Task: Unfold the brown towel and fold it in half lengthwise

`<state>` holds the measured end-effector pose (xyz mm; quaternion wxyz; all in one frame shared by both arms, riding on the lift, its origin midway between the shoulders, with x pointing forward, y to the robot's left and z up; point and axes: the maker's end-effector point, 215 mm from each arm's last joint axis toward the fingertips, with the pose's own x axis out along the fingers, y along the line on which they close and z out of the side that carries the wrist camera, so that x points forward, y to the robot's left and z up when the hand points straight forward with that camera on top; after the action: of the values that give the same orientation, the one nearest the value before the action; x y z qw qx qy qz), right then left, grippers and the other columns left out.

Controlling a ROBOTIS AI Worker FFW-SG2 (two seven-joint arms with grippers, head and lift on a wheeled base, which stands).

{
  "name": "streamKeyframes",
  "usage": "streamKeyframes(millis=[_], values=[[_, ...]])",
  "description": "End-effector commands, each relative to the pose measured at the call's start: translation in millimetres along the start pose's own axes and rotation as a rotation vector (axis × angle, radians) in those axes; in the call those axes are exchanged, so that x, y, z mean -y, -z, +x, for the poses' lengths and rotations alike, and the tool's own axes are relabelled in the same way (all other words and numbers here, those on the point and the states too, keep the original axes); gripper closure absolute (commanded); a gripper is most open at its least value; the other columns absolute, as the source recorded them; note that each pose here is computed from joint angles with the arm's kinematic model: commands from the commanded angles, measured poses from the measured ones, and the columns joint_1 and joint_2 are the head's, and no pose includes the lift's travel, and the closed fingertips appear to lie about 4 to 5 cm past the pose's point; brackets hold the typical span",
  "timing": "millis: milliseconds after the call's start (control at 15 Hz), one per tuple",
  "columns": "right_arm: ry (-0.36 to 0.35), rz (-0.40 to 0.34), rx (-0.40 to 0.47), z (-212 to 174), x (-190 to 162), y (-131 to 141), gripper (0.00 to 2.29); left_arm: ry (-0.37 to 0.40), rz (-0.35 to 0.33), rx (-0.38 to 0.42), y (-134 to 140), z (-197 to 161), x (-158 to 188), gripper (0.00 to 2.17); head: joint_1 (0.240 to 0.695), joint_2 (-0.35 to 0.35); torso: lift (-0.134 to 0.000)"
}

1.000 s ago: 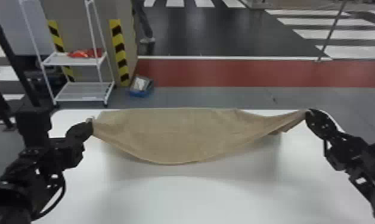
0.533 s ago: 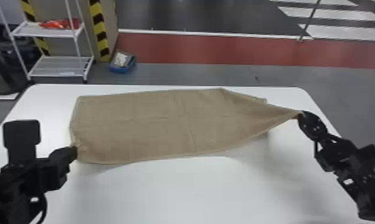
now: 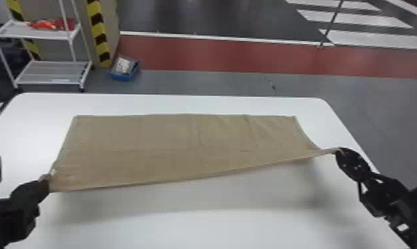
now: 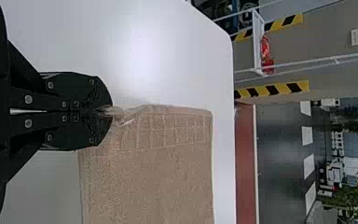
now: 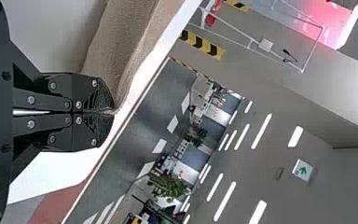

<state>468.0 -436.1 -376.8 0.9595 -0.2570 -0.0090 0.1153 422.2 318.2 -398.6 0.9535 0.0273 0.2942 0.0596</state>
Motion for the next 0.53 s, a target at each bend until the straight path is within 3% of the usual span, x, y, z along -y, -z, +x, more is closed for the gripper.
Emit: streamKeyframes(millis=[0, 200, 333, 400, 467], values=[[-0.013, 0.011, -0.042, -7.6, -6.0, 8.6, 1.29, 0.002, 0.016, -0.003, 1.0, -6.3, 5.9, 1.56, 0.695, -0.145, -0.125], [-0.045, 0.013, -0.082, -9.4, -14.7, 19.3, 1.29, -0.044, 0.062, -0.005, 4.9, -6.5, 3.3, 1.53, 0.695, -0.156, -0.125], [-0.052, 0.024, -0.099, -10.5, -17.8, 24.6, 1.27, -0.053, 0.062, 0.022, 0.7, -2.2, 0.5, 1.23, 0.695, -0.154, -0.125], [-0.057, 0.029, -0.108, -11.7, -18.9, 27.8, 0.98, -0.086, 0.085, 0.028, 1.2, -0.4, -9.8, 1.02, 0.695, -0.153, -0.125], [-0.072, 0.031, -0.116, -14.2, -18.8, 30.1, 0.63, -0.115, 0.105, 0.042, -0.9, 2.1, -20.0, 0.57, 0.695, -0.151, -0.125]])
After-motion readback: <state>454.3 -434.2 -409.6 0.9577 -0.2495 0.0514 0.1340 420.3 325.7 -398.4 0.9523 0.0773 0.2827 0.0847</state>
